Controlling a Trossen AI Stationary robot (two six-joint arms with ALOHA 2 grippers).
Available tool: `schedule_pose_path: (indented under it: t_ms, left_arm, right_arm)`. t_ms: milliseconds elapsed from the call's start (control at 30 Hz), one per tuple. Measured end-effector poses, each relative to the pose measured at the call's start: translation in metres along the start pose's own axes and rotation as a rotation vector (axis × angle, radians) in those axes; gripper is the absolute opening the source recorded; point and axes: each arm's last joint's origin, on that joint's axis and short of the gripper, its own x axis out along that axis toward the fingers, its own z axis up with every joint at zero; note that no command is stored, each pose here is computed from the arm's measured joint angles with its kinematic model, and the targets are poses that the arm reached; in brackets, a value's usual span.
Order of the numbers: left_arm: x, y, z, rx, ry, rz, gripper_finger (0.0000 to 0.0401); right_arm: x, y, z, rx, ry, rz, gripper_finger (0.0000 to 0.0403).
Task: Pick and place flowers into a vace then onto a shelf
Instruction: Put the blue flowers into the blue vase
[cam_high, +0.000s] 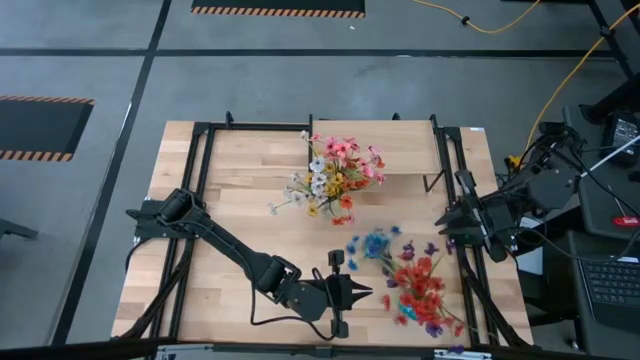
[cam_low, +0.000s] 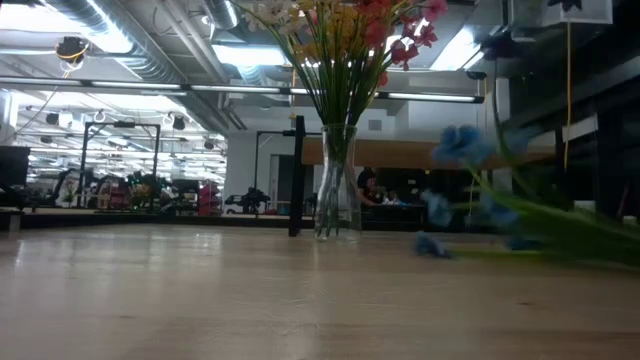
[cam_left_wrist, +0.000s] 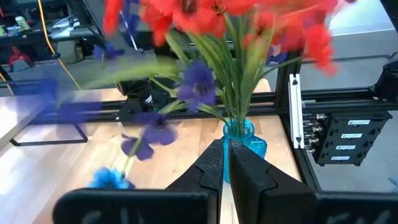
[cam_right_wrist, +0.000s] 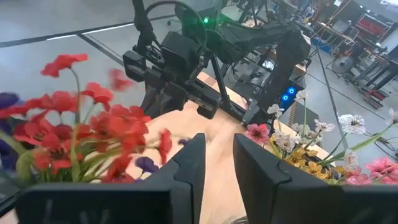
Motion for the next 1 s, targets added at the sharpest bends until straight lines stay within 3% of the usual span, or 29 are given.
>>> schedule_pose_path:
  t_ms: [500, 733, 1000]
  left_arm:
    - [0.0, 0.0, -0.003, 0.019, 0.026, 0.004, 0.0017]
    - [0.0, 0.002, -0.006, 0.031, 0.052, 0.037, 0.0017]
    - [0.0, 0.002, -0.004, 0.005, 0.037, 0.036, 0.0017]
  right_arm:
    - [-0.004, -0.004, 0.008, 0.018, -0.054, -0.022, 0.0086]
    - [-0.011, -0.004, -0.009, 0.094, 0.075, 0.002, 0.0086]
    - [-0.018, -0.004, -0.036, 0.228, 0.112, -0.043, 0.0077]
